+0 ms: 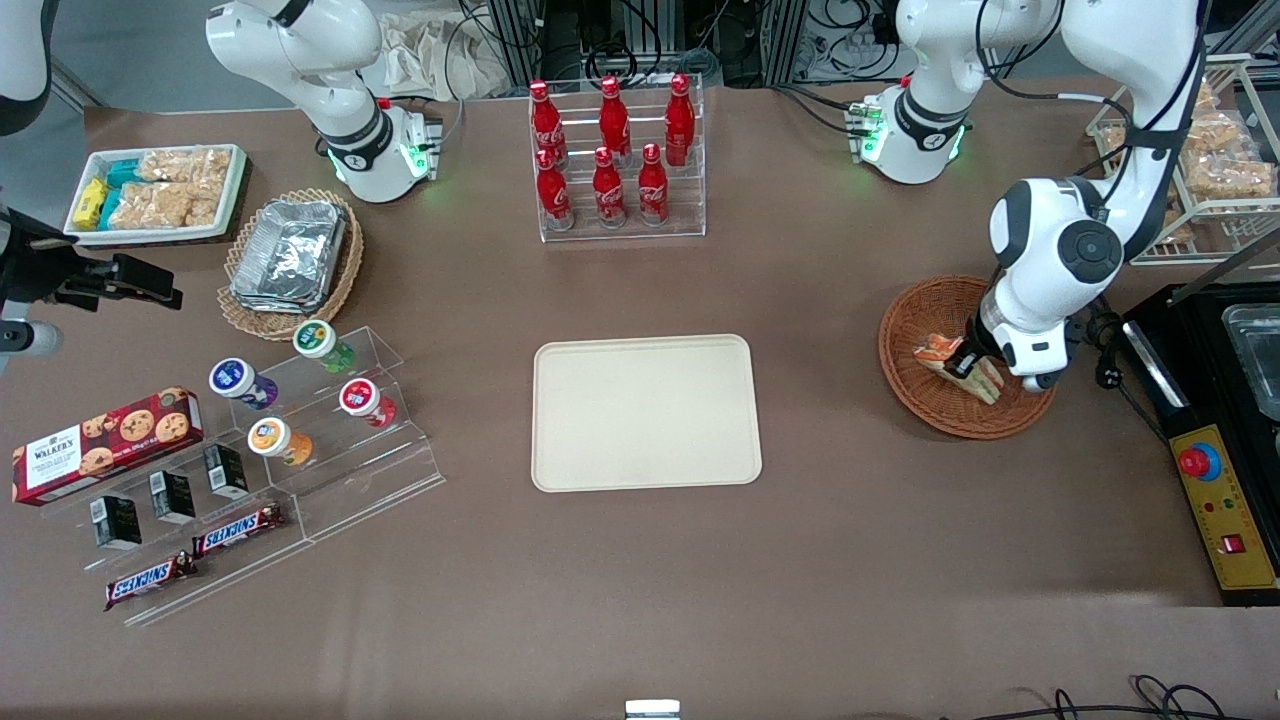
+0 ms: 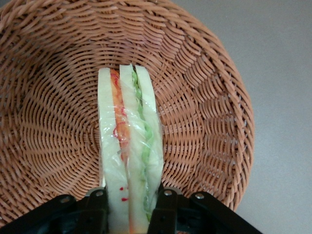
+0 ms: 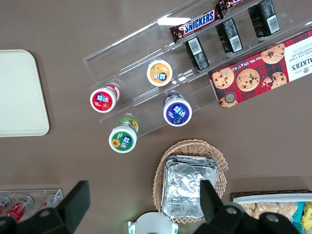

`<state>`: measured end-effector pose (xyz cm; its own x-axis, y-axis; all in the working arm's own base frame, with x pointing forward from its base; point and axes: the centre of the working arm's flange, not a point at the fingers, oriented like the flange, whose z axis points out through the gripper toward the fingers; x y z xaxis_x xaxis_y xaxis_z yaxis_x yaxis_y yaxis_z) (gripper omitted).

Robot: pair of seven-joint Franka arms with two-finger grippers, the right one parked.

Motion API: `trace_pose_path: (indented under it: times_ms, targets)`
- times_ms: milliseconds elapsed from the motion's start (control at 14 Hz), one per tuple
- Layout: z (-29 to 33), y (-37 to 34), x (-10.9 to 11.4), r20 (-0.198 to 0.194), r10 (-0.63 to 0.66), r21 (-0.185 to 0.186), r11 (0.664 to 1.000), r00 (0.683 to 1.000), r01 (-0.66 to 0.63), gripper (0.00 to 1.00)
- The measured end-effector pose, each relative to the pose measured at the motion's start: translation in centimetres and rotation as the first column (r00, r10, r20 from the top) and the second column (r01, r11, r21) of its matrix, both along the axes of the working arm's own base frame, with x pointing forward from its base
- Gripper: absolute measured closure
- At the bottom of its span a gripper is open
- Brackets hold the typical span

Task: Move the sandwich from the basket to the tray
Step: 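Close the left gripper on the sandwich's crust edge, then lift the sandwich and carry it with the left gripper over the tray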

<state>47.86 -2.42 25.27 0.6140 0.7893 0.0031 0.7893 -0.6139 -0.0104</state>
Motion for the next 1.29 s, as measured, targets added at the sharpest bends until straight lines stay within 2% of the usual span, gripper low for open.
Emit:
trace_pose_path:
  times_ms: [214, 357, 429, 571, 786, 1000, 1071, 1286]
  targets:
    - [2.1, -0.1, 0.6, 0.024, -0.02, 0.009, 1.0, 0.999, 0.02, 0.71]
    - [4.9, -0.3, 1.5, -0.001, -0.065, 0.032, 0.997, 0.998, 0.065, 0.74]
    - [6.9, -0.4, 2.3, -0.022, -0.086, 0.041, 0.995, 0.996, 0.087, 0.78]
    - [11.8, -0.5, 4.2, -0.068, -0.115, 0.05, 0.992, 0.991, 0.118, 0.79]
    - [18.3, -1.5, 6.6, -0.078, -0.184, 0.051, 0.981, 0.98, 0.188, 0.79]
    - [23.2, -4.3, 7.3, -0.096, -0.325, 0.035, 0.943, 0.941, 0.33, 0.83]
    - [24.7, -5.9, 7.4, -0.091, -0.376, 0.022, 0.925, 0.922, 0.379, 0.83]
    - [27.9, -12.1, 6.9, -0.036, -0.472, -0.03, 0.882, 0.881, 0.471, 0.83]
